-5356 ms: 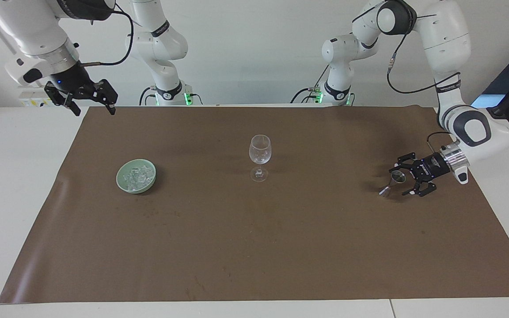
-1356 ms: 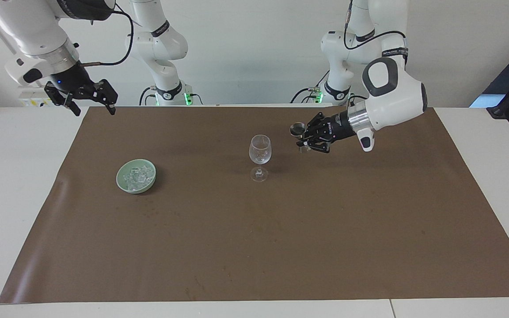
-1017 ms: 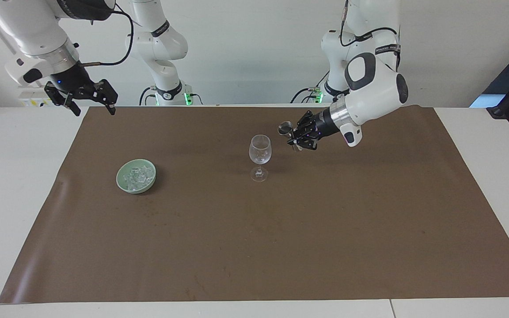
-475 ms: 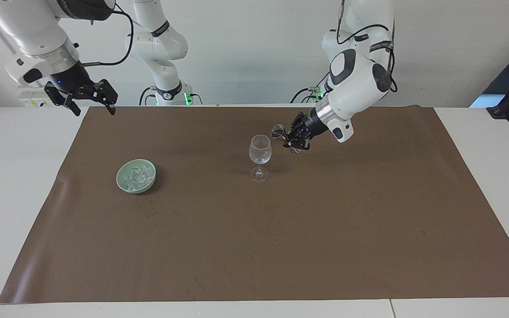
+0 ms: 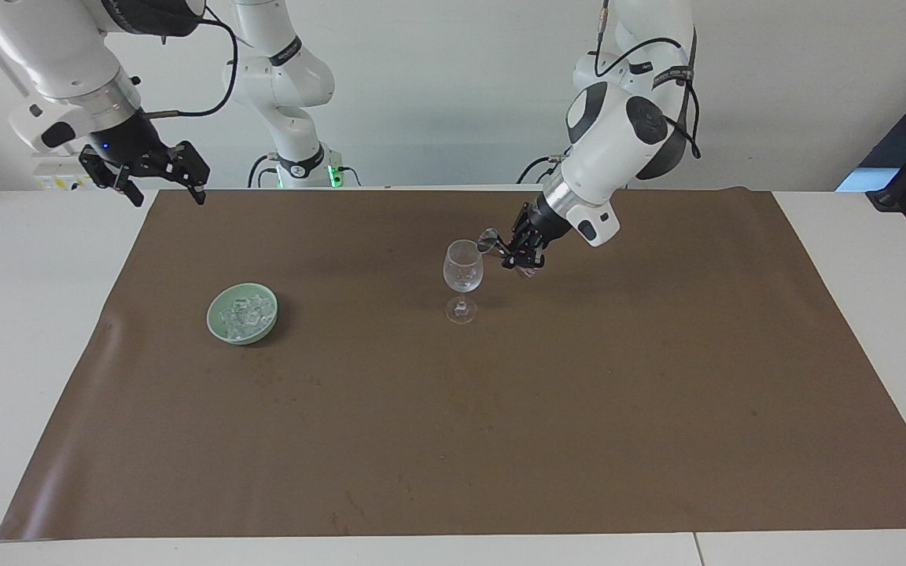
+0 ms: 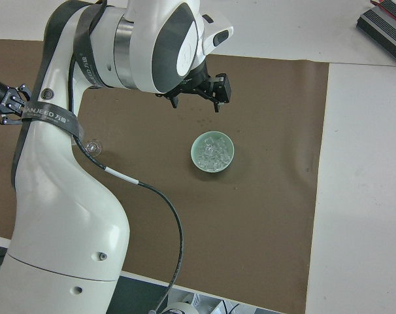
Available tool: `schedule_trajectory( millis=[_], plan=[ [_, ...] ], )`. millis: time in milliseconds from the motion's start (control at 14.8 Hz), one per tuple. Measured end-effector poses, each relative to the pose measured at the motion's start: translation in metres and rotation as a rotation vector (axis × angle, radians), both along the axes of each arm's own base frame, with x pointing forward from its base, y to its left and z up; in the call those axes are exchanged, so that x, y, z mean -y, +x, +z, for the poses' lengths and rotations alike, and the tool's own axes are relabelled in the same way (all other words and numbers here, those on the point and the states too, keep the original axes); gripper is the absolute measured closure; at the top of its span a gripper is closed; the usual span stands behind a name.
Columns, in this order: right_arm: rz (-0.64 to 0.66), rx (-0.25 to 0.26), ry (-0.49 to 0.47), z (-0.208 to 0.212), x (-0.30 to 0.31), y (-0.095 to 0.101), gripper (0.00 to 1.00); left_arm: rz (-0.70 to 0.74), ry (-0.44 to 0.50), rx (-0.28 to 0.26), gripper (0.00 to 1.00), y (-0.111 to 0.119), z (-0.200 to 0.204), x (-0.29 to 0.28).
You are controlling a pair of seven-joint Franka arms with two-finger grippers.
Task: Pour wine and add ice with both arms
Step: 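Lift the metal jigger with the left gripper toward the clear glass, then tilt the jigger over the clear glass with the left gripper to pour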
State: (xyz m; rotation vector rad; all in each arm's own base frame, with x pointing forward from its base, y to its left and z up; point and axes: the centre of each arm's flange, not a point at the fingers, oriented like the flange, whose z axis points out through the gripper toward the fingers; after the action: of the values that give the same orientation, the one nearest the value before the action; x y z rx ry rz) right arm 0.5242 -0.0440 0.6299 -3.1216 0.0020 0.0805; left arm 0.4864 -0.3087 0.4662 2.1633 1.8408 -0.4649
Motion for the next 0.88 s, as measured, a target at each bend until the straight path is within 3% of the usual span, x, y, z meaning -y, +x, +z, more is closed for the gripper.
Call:
schedule_trajectory(
  millis=[881],
  plan=[
    [0.000,0.000,0.000,0.000,0.000,0.000,0.00,-0.067,0.218,0.139,0.79,-0.012,0.013,0.031]
  ],
)
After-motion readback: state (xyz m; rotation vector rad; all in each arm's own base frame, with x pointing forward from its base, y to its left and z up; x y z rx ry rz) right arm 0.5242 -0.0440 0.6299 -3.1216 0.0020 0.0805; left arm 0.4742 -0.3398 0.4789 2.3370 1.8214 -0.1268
